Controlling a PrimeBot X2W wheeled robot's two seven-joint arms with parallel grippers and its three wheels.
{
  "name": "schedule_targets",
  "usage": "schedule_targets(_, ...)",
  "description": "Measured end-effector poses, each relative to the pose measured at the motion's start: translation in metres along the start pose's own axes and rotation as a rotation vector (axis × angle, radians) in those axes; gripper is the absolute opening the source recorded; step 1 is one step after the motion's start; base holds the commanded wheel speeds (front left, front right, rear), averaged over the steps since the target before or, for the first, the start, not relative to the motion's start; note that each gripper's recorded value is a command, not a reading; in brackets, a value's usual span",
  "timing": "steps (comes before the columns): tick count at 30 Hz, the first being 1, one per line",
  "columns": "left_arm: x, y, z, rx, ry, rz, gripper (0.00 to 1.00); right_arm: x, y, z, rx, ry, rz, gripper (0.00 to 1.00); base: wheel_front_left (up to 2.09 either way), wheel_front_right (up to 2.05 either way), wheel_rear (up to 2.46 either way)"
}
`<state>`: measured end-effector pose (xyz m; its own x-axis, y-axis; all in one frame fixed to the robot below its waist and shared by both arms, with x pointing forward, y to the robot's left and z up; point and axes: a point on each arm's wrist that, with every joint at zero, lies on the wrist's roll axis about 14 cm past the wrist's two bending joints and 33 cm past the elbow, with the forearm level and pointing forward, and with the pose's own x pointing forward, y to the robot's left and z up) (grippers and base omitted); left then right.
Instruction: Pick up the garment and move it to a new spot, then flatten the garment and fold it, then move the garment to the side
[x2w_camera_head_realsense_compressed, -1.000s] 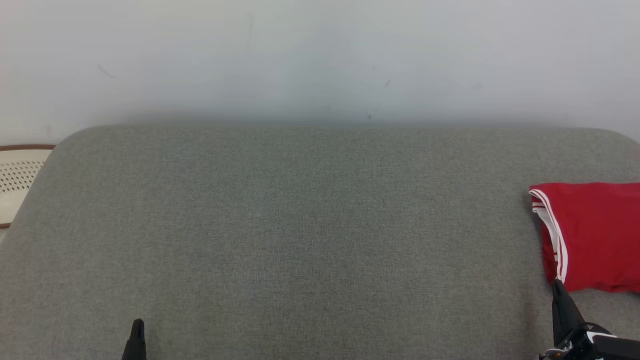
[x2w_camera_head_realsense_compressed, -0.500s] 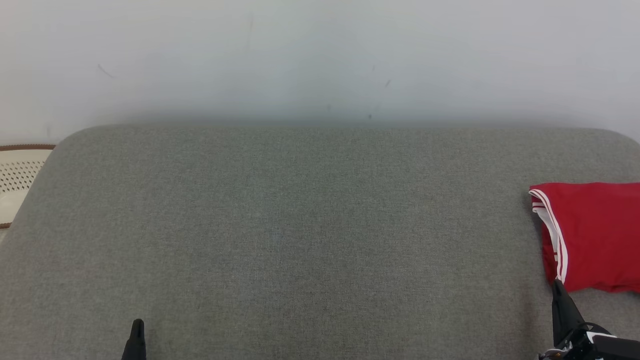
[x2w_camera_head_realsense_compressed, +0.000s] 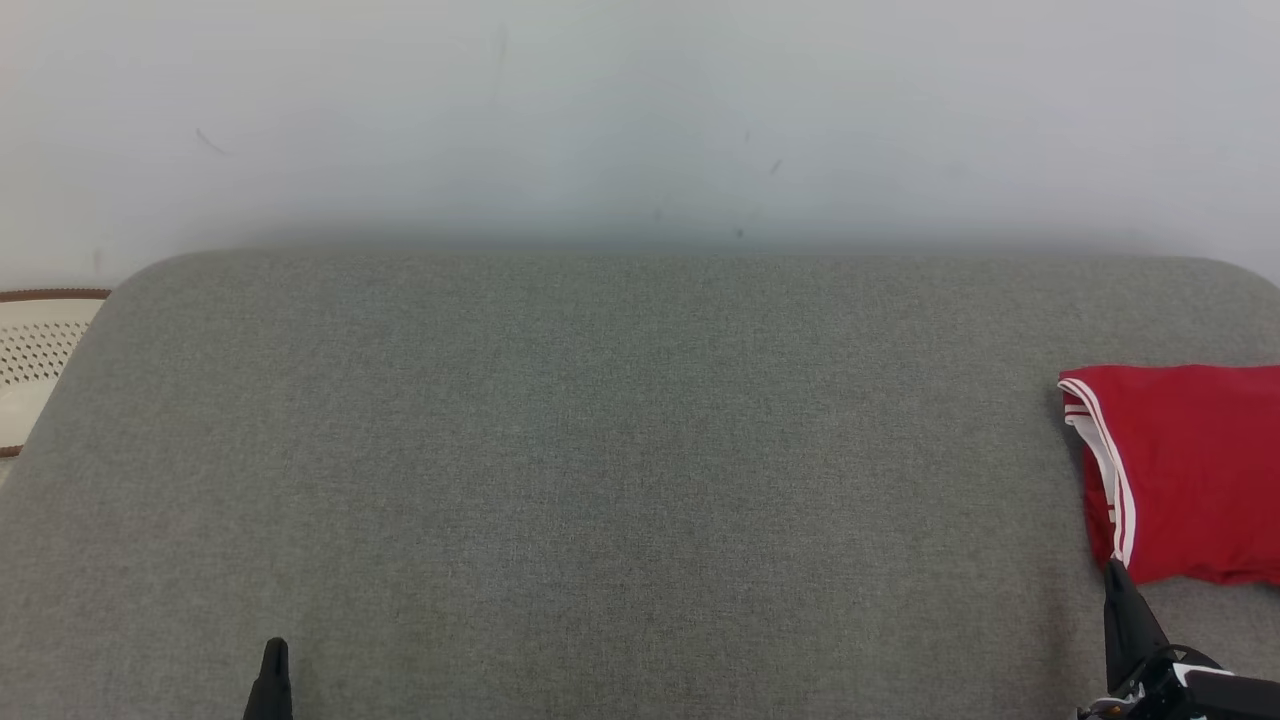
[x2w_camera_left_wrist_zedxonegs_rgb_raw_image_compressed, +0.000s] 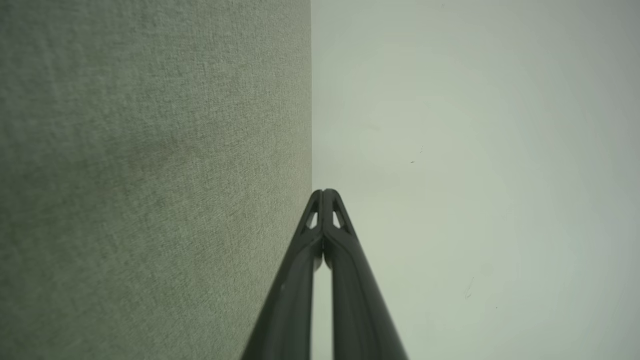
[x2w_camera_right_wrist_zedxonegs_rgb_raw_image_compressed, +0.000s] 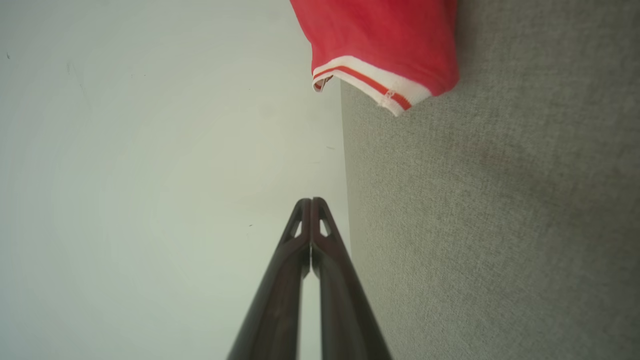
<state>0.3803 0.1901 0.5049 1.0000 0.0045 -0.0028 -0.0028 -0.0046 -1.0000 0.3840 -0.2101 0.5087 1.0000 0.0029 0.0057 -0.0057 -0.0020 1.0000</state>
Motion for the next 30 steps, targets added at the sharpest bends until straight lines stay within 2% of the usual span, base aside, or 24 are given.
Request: schedule_targets(30, 0.0000, 0.0000, 0.0001, 0.000, 0.000, 0.000, 0.00, 0.0000, 0.0000, 0.0000, 0.000, 0.000, 0.000, 0.00, 0.00, 0.00, 0.00)
